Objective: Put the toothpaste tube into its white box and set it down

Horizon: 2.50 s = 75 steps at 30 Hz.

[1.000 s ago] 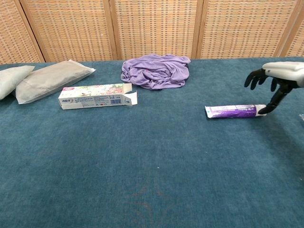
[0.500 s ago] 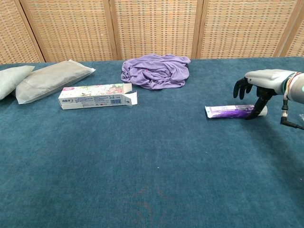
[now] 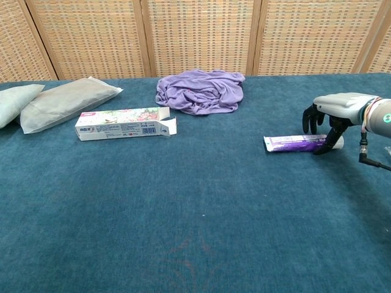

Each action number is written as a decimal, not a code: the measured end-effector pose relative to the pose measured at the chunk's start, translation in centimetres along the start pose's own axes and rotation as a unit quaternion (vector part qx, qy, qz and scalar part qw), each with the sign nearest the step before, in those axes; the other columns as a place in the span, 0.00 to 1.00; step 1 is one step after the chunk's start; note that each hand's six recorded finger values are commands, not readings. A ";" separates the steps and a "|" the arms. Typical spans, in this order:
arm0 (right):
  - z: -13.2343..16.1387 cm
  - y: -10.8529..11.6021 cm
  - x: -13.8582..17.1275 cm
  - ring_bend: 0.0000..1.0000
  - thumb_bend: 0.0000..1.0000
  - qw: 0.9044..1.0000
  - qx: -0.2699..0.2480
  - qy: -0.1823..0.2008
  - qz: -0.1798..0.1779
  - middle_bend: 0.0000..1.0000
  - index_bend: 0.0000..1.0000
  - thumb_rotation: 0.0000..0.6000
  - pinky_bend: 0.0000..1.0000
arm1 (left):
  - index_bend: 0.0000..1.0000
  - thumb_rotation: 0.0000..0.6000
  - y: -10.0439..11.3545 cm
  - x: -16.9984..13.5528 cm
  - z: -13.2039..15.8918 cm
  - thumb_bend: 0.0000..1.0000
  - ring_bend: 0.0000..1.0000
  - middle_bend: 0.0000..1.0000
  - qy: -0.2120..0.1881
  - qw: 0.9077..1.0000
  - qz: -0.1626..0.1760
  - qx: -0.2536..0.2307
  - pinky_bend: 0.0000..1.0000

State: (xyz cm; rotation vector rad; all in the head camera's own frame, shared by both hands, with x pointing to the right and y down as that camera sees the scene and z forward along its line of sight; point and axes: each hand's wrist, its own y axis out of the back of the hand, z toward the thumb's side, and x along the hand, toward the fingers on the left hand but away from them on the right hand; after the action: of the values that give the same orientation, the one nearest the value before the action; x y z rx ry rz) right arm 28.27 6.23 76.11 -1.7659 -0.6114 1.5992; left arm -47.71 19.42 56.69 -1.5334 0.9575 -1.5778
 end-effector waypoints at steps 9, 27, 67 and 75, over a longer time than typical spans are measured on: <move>0.1 -0.6 -0.3 0.44 0.44 1.000 0.010 0.003 0.003 0.57 0.57 1.00 0.47 | 0.00 1.00 -0.1 0.0 0.0 0.08 0.00 0.00 0.001 1.000 -0.001 0.000 0.00; -0.3 3.4 4.6 0.48 0.52 0.996 -0.018 0.067 -0.058 0.61 0.61 1.00 0.50 | 0.00 1.00 1.9 5.2 5.5 0.08 0.00 0.00 -0.100 0.995 -0.003 0.017 0.00; -6.2 7.2 11.6 0.48 0.52 0.992 0.000 0.054 -0.113 0.61 0.61 1.00 0.50 | 0.01 1.00 -10.2 24.5 23.0 0.10 0.04 0.04 -0.119 0.982 -0.126 0.074 0.21; -6.8 7.7 11.8 0.48 0.52 0.992 0.001 0.048 -0.115 0.61 0.61 1.00 0.50 | 0.44 1.00 -11.4 25.2 24.4 0.40 0.43 0.47 -0.109 0.983 -0.134 0.060 0.50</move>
State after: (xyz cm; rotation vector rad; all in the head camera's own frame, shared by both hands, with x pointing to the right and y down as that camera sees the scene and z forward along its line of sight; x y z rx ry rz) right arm 35.88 8.54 62.70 -1.6914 -0.7382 1.3502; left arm -24.02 1.71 78.77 -1.7618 0.5432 -1.5759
